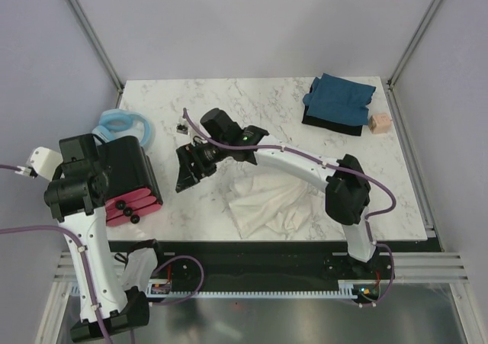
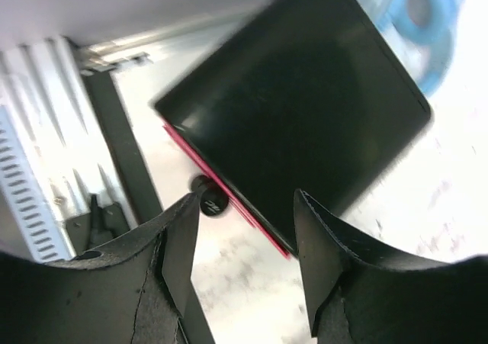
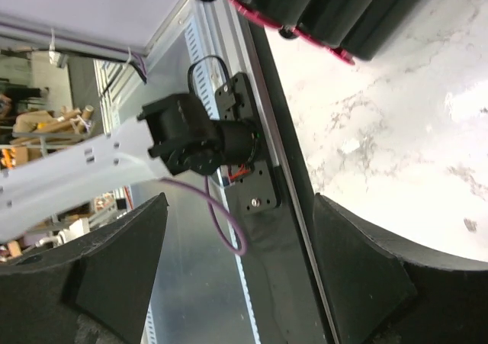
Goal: Fold and stack the t-shirts
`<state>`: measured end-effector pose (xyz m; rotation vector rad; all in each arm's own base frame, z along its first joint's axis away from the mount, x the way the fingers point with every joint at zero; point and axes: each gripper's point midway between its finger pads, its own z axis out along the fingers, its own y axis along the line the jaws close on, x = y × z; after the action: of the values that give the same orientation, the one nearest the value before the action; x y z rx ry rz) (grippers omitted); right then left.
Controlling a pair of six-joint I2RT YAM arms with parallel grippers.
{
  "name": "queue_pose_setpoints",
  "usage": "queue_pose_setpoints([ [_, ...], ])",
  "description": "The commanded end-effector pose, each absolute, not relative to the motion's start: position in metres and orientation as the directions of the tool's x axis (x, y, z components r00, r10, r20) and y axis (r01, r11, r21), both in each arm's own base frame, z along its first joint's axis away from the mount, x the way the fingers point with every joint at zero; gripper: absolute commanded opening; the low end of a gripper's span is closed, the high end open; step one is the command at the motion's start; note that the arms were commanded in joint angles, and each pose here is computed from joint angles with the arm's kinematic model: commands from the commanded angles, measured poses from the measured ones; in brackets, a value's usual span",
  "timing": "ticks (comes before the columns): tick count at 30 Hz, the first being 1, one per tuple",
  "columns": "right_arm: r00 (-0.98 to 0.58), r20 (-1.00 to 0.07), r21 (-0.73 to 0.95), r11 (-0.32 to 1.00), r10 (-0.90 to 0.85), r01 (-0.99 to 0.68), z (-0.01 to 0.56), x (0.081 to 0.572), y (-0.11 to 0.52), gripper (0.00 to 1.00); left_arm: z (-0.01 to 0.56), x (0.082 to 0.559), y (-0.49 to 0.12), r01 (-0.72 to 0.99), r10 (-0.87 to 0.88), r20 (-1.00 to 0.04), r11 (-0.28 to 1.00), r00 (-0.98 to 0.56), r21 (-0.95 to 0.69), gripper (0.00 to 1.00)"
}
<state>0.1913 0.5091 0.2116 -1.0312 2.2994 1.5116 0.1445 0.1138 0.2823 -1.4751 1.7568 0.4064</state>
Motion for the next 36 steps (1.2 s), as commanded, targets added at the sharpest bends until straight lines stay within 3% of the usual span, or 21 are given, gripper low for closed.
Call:
queue_pose_setpoints([
  [1, -0.709, -0.553, 0.682, 0.252, -0.437, -0.687, 0.212, 0.194, 0.482, 0.85, 0.280, 0.171, 0.073, -0.803, -0.715, -0.630, 0.548, -0.304, -0.235, 0.59],
  [3, -0.722, -0.549, 0.693, 0.255, -0.421, -0.675, 0.212, 0.205, 0.472, 0.85, 0.306, 0.203, 0.050, -0.615, -0.650, -0.674, 0.703, -0.351, -0.357, 0.59],
  [6, -0.746, -0.539, 0.712, 0.263, -0.390, -0.652, 0.210, 0.213, 0.464, 0.84, 0.377, 0.232, 0.036, -0.334, -0.473, -0.841, 0.862, -0.262, -0.381, 0.64],
  [11, -0.758, -0.529, 0.722, 0.266, -0.381, -0.638, 0.207, 0.213, 0.462, 0.84, 0.503, 0.260, 0.009, 0.019, -0.314, -0.949, 0.949, 0.033, -0.313, 0.67],
  [15, -0.759, -0.524, 0.716, 0.284, -0.386, -0.638, 0.198, 0.215, 0.460, 0.84, 0.577, 0.271, 0.014, 0.058, -0.266, -0.946, 0.964, 0.183, -0.260, 0.68],
  [16, -0.761, -0.524, 0.713, 0.290, -0.384, -0.638, 0.197, 0.216, 0.460, 0.84, 0.575, 0.297, 0.025, 0.026, -0.267, -0.952, 0.964, 0.151, -0.266, 0.68],
  [17, -0.760, -0.527, 0.711, 0.292, -0.381, -0.639, 0.197, 0.217, 0.459, 0.84, 0.622, 0.275, 0.023, 0.025, -0.226, -0.940, 0.974, 0.257, -0.227, 0.70],
  [19, -0.762, -0.526, 0.709, 0.301, -0.377, -0.638, 0.196, 0.218, 0.457, 0.84, 0.631, 0.290, 0.029, 0.012, -0.218, -0.945, 0.975, 0.243, -0.221, 0.75],
  [21, -0.766, -0.519, 0.707, 0.313, -0.379, -0.634, 0.192, 0.217, 0.455, 0.84, 0.659, 0.276, 0.026, 0.039, -0.259, -0.906, 0.964, 0.334, -0.262, 0.76],
  [24, -0.772, -0.512, 0.705, 0.328, -0.377, -0.628, 0.188, 0.217, 0.452, 0.84, 0.671, 0.266, 0.008, 0.165, -0.414, -0.838, 0.910, 0.357, -0.379, 0.76],
  [26, -0.776, -0.505, 0.708, 0.333, -0.378, -0.623, 0.185, 0.217, 0.452, 0.84, 0.655, 0.264, -0.012, 0.271, -0.564, -0.782, 0.822, 0.263, -0.501, 0.75],
  [29, -0.780, -0.497, 0.706, 0.344, -0.381, -0.619, 0.179, 0.217, 0.450, 0.84, 0.634, 0.254, -0.041, 0.393, -0.646, -0.752, 0.730, 0.129, -0.559, 0.73],
  [36, -0.794, -0.465, 0.728, 0.342, -0.391, -0.595, 0.171, 0.214, 0.453, 0.84, 0.624, 0.223, -0.063, 0.439, -0.545, -0.834, 0.771, 0.084, -0.460, 0.80],
])
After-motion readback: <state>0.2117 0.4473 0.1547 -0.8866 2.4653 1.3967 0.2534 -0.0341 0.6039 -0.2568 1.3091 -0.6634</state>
